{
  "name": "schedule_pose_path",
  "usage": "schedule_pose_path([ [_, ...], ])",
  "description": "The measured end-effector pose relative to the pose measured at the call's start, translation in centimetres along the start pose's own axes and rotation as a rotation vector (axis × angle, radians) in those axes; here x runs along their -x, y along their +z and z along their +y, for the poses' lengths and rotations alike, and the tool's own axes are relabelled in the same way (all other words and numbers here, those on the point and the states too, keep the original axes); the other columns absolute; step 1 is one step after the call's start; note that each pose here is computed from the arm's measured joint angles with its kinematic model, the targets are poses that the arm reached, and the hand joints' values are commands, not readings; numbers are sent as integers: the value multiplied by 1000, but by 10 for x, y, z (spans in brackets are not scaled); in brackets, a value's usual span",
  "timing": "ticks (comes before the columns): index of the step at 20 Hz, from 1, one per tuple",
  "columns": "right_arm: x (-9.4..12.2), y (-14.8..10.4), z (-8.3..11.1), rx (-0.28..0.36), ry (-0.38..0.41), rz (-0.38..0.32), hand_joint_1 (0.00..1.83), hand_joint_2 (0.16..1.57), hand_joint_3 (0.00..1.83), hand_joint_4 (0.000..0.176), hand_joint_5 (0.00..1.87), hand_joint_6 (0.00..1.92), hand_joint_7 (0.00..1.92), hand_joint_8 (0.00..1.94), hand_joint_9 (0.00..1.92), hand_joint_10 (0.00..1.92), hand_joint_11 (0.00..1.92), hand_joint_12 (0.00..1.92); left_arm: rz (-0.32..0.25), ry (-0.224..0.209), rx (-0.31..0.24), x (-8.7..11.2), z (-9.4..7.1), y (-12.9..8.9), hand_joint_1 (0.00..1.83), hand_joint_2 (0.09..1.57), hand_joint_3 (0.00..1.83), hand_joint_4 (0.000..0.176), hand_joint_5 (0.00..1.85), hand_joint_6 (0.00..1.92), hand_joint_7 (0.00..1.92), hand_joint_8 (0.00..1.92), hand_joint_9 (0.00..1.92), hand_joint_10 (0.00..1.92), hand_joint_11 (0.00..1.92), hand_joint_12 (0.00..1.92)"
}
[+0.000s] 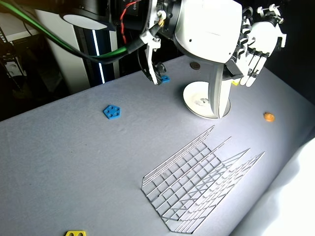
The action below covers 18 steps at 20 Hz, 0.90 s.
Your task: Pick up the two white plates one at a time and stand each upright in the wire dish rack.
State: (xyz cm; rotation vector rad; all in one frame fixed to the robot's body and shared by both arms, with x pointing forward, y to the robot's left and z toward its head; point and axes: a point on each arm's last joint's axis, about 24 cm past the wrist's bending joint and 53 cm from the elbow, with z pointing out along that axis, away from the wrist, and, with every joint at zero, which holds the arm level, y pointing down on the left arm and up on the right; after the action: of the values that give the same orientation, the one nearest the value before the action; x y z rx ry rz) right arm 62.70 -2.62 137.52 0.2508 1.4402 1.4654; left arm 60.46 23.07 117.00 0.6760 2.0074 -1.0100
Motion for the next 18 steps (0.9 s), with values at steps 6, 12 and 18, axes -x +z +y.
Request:
schedule_pose_path([
  [6, 39, -8, -11, -19, 69, -111, 1366, 1148, 1, 0, 759, 1241, 926, 1032, 933, 1196, 718, 1271, 3, 0, -9, -1, -3, 3, 0, 1104, 0, 0, 158, 7, 137, 6, 120, 8, 0, 347],
  [12, 49, -18, -31, -67, 72, -127, 1368, 1143, 0, 0, 778, 1209, 933, 1030, 940, 1187, 703, 1278, -8, 10, -25, 3, -7, 10, 0, 1107, 0, 0, 140, 1, 122, 0, 100, 2, 0, 291],
  [18, 62, -28, -45, -101, 100, -139, 1366, 1147, 0, 0, 789, 1213, 909, 1049, 932, 1210, 712, 1297, 7, 17, -32, -1, -9, 20, 0, 1105, 0, 0, 126, 0, 115, 1, 92, 0, 0, 296],
])
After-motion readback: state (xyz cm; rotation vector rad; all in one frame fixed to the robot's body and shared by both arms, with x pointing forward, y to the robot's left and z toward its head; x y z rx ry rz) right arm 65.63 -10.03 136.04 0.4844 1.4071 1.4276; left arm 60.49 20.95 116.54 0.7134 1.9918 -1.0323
